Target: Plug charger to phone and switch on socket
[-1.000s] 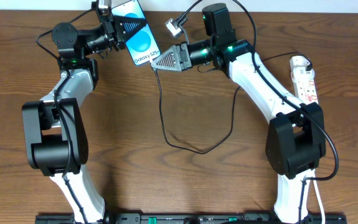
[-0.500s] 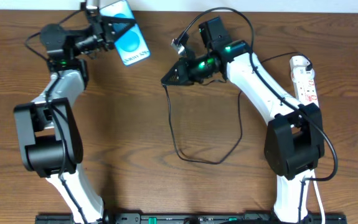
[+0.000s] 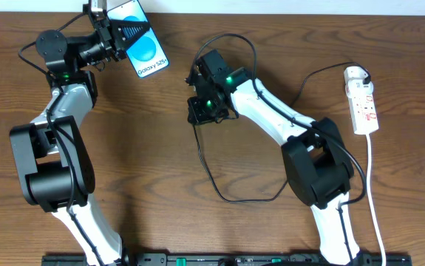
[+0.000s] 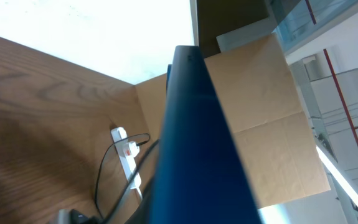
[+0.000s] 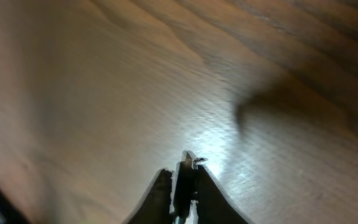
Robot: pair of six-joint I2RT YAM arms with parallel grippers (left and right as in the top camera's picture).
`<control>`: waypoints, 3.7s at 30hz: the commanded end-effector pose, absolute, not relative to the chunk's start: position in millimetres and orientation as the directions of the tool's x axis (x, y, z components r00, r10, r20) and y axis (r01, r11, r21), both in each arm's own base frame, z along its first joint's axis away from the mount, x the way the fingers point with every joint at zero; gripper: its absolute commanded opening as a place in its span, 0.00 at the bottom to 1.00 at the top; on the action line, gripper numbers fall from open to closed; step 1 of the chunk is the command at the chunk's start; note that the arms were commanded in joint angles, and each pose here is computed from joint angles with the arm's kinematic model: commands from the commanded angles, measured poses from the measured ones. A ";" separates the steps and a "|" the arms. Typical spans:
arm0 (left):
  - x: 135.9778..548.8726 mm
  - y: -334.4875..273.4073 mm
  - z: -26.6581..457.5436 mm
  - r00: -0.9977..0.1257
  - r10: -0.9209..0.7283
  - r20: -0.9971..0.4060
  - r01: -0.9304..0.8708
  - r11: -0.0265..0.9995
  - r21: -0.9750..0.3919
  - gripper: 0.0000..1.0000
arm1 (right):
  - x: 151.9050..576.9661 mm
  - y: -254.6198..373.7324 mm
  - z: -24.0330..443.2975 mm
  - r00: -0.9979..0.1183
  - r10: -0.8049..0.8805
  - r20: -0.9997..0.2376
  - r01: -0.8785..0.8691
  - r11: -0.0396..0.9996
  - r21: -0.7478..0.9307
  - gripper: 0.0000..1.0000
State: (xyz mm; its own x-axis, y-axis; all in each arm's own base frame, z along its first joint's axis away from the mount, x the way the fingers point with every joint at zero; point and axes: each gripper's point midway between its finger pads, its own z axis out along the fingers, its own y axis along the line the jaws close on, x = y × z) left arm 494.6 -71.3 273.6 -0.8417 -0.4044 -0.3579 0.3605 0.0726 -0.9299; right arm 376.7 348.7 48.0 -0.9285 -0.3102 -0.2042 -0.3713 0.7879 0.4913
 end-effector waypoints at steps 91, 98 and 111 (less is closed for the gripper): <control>504.3 -80.0 290.5 -0.824 -0.472 -0.314 0.339 0.034 -0.940 0.07 | 363.0 381.4 224.2 -0.802 -0.314 -0.507 -0.581 0.217 0.785 0.01; 506.4 -78.4 291.5 -0.817 -0.486 -0.312 0.340 0.033 -0.940 0.07 | 367.6 381.2 227.3 -0.796 -0.302 -0.524 -0.592 0.211 0.777 0.01; 506.1 -79.6 291.4 -0.818 -0.483 -0.313 0.340 0.033 -0.940 0.08 | 379.0 372.3 229.1 -0.796 -0.277 -0.538 -0.598 0.221 0.770 0.01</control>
